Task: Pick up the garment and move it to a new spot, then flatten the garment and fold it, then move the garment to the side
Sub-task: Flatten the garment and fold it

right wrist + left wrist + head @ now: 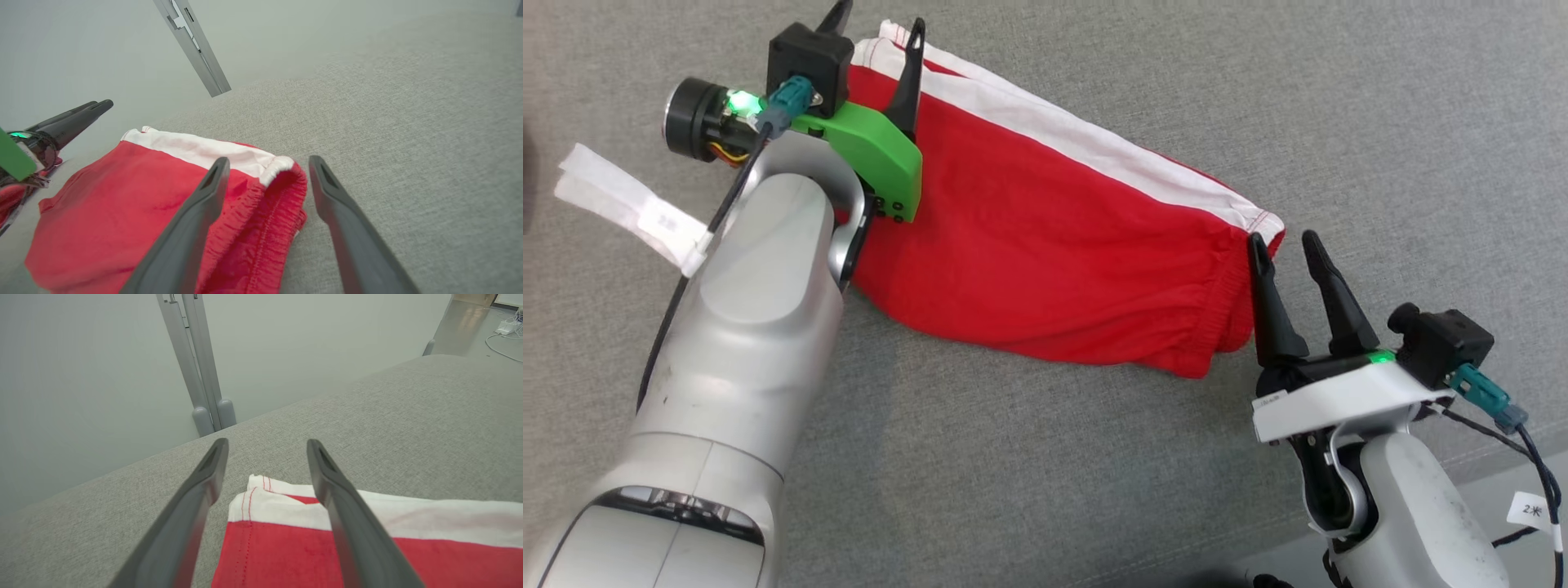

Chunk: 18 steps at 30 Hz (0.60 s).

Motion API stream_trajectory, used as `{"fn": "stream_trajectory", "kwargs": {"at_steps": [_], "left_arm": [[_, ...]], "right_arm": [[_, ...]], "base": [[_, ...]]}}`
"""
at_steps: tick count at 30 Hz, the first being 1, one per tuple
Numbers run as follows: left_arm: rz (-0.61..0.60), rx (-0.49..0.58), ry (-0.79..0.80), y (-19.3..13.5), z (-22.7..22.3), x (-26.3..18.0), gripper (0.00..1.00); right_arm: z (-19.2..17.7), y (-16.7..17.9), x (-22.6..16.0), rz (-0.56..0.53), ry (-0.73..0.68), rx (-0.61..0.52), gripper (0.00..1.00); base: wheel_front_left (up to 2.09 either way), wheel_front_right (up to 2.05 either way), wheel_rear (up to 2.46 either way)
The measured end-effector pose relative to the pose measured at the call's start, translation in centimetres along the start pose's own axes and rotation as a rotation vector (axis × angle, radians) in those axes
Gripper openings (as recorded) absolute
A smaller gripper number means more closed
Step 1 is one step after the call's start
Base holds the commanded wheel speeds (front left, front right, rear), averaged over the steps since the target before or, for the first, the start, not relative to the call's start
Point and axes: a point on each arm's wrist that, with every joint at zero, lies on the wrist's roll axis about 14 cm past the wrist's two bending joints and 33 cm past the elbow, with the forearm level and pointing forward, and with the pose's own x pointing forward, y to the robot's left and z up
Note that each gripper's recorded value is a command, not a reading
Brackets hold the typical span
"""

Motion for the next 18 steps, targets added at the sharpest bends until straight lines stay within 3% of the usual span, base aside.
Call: {"fn": "stream_trajectory", "kwargs": {"at_steps": [6,18], "left_arm": [[0.012,-0.024,0.036,-0.2,-1.0,-2.8,1.00],[0.092,-0.108,0.388,1.7,-6.4,-7.6,1.00]], "right_arm": [[0.4,-0.7,-2.0,-0.020,0.000,-0.076,1.00],[4.1,-0.9,-3.9,-0.031,-0.105,-0.134,1.00]], "base": [[0.00,0.00,0.00],[0.00,0.00,0.00]]}}
